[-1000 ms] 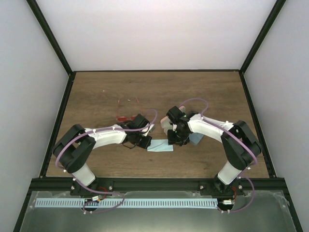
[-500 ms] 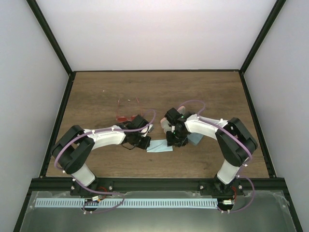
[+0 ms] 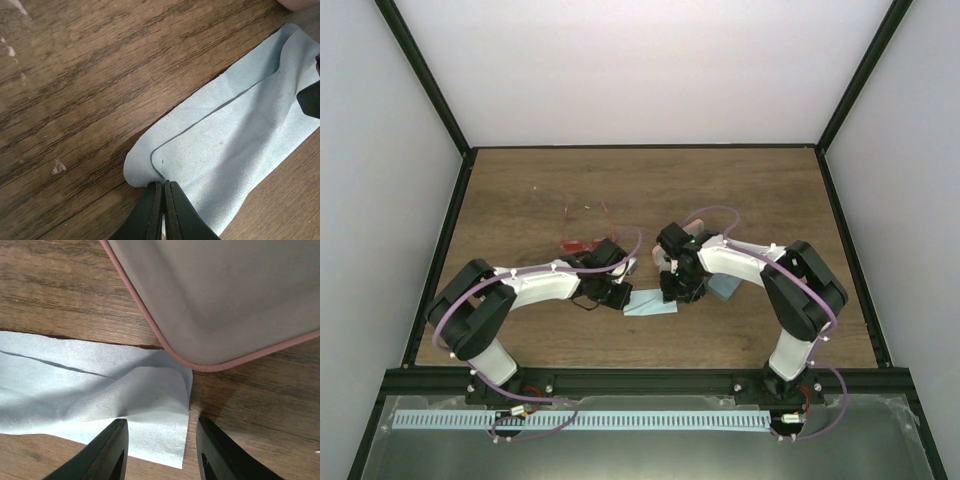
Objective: Organize the sunglasses
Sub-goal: Fold the glasses cleaning cloth at the center of the board.
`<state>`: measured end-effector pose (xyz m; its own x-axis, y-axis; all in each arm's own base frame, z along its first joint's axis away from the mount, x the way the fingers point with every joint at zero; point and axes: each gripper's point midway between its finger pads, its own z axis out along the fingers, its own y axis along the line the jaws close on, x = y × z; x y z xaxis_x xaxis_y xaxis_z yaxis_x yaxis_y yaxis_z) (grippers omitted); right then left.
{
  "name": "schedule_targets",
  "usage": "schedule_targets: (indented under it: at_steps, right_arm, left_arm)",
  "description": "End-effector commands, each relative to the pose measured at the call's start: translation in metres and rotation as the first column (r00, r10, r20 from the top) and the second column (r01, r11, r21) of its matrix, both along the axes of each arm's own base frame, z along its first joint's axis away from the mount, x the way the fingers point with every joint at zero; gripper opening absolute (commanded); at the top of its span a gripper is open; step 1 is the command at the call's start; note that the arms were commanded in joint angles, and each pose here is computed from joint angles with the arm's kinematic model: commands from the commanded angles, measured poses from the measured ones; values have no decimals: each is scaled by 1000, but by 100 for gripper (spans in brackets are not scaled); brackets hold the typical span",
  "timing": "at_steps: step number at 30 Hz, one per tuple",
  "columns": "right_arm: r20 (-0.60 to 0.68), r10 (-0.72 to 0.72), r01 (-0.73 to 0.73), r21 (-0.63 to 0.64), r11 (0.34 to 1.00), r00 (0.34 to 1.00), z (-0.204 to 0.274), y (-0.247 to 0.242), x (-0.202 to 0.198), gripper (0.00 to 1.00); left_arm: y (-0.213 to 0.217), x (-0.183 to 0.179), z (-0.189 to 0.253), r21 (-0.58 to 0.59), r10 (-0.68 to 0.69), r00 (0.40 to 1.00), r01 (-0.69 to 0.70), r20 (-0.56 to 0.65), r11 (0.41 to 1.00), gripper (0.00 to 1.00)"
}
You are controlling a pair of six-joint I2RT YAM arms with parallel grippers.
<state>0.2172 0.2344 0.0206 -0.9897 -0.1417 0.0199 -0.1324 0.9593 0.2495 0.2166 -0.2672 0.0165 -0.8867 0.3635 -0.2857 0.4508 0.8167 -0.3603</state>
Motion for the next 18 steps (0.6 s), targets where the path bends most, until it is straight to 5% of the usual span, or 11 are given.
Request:
schedule_targets:
  at_steps: [1, 18]
  right_arm:
    - [-9, 31, -31, -1, 1000, 999, -7, 8, -3, 39]
    - [-7, 41, -41, 22, 999, 999, -9, 10, -6, 2]
  left_arm:
    - [-3, -2, 0, -13, -6, 1000, 6, -4, 1000, 4]
    - [-3, 0, 3, -12, -3, 1000, 3, 1, 1000, 4]
